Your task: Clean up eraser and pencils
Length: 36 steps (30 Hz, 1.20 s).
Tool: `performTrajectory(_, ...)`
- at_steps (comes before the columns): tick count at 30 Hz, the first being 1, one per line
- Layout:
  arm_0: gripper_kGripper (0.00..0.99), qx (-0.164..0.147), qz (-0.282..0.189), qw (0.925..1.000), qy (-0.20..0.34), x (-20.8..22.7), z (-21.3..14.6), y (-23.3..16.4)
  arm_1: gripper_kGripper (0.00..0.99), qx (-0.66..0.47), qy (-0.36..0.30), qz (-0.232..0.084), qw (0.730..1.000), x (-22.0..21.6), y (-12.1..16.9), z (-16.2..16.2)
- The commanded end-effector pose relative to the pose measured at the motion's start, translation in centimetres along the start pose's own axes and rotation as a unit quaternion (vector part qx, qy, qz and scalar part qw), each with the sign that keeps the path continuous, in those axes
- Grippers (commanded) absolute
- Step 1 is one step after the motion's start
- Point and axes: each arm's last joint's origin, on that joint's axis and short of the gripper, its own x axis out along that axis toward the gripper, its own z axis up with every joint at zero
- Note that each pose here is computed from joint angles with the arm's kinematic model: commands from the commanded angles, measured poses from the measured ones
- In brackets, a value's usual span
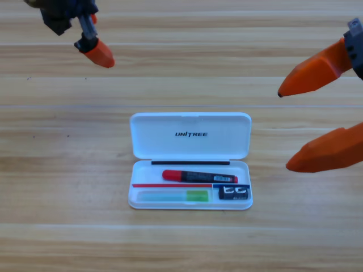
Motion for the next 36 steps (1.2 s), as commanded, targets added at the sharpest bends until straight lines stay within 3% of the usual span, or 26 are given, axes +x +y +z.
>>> performTrajectory(1,0.977,-0.011,-0.013,0.9998,0.014,3.5,-0.3,0.7,0.974,0.001,-0.009,-0.004,1.000,-1.0,0.3,-0.9)
performTrajectory(5,0.904,-0.009,-0.024,0.9996,0.012,4.8,-0.1,0.8,0.974,0.003,-0.007,-0.003,1.000,-0.9,0.4,-1.1)
performTrajectory(9,0.681,-0.003,-0.037,0.9992,0.016,6.0,-0.1,0.7,0.974,0.003,-0.007,-0.003,1.000,-0.9,0.4,-1.1)
performTrajectory(11,0.485,0.013,-0.046,0.9987,0.017,6.5,-0.2,0.6,0.974,0.003,-0.008,-0.004,1.000,-1.0,0.4,-1.1)
performTrajectory(14,0.000,0.036,-0.050,0.9981,0.009,7.2,-0.4,0.4,0.974,0.003,-0.009,-0.003,1.000,-1.1,0.5,-1.1)
performTrajectory(18,0.000,0.035,-0.049,0.9982,0.005,7.8,-1.0,-0.1,0.974,0.002,-0.009,-0.001,1.000,-1.0,0.6,-1.0)
performTrajectory(36,0.000,0.067,-0.124,0.9898,0.015,13.0,-0.9,-4.0,0.974,-0.011,-0.011,0.018,1.000,-0.3,1.1,-0.1)
